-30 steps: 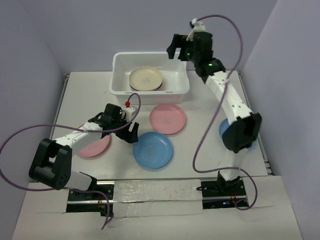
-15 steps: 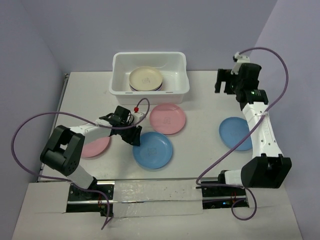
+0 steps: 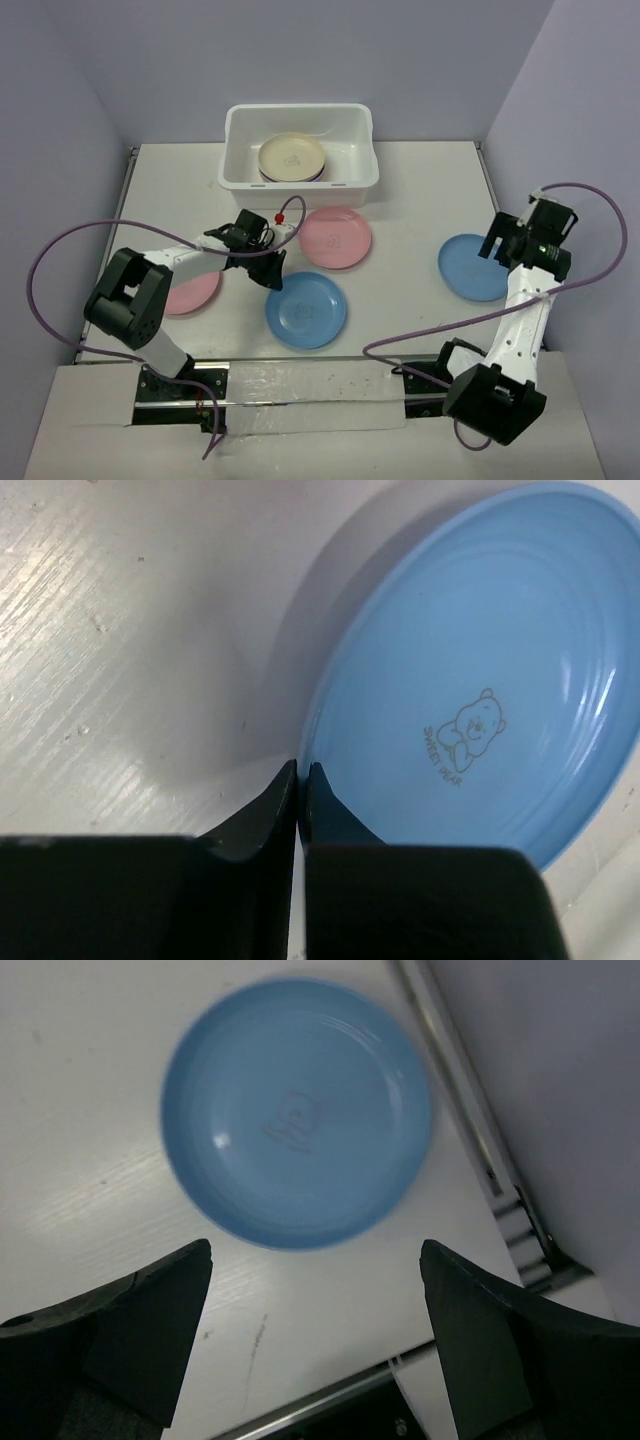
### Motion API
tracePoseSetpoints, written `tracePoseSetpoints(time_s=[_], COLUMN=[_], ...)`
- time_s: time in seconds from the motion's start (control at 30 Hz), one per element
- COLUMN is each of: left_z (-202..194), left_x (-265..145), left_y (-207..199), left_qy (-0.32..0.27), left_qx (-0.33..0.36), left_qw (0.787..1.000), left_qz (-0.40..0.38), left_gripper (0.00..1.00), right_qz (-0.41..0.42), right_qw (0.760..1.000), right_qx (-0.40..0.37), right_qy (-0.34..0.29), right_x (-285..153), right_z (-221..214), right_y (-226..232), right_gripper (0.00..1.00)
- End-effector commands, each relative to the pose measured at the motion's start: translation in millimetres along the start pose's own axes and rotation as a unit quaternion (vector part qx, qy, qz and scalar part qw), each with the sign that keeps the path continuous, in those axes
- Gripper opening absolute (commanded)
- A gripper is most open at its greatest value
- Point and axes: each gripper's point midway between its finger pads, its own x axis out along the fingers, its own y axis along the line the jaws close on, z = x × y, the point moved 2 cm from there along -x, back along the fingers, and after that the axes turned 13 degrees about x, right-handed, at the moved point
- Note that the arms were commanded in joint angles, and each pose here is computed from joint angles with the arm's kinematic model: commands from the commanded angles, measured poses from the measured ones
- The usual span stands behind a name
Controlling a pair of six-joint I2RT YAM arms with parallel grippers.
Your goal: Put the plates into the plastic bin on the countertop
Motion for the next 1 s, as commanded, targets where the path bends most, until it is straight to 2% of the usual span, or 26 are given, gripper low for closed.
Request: tracePoseSetpoints(time_s=[0.0, 0.23, 0.4, 0.53, 0.57, 0.7, 0.97], left_z=[45.3, 99.7, 130.5, 170.6, 174.9, 199.0, 210.9], left_x=[-38.4, -84.8, -116.7, -161.3, -170.0, -205.7, -242.1], left_y=[-4.7, -5.6, 1.0, 15.5, 22.4, 37.5, 70.5], left_qy=[-0.059, -0.135, -0.187, -0.241, -0.251, -0.293, -0.331], left_qx=[0.055, 0.070, 0.058, 0.056, 0.034, 0.035, 0.009], left_qw=[0.996, 0.988, 0.981, 0.969, 0.967, 0.953, 0.940], left_qz=[0.022, 0.024, 0.013, 0.032, 0.038, 0.060, 0.086], left_gripper=[0.00, 0.00, 0.00, 0.00, 0.00, 0.00, 0.00], right_qz=[-0.072, -0.151, -0.136, -0.140, -0.140, -0.132, -0.092], right_qw=[0.995, 0.968, 0.963, 0.955, 0.952, 0.950, 0.943], right_qx=[0.074, 0.183, 0.204, 0.228, 0.234, 0.242, 0.251], right_qy=[0.011, 0.076, 0.109, 0.128, 0.137, 0.145, 0.198], right_x=[-12.6, 9.7, 37.8, 62.1, 66.3, 87.8, 117.5], right_z=[2.9, -6.1, -20.6, -33.8, -39.0, -45.9, -61.8], right_y=[-38.4, -85.8, -84.5, -87.3, -86.9, -84.7, -73.9], right_gripper=[0.82, 0.74, 0.70, 0.68, 0.68, 0.66, 0.62])
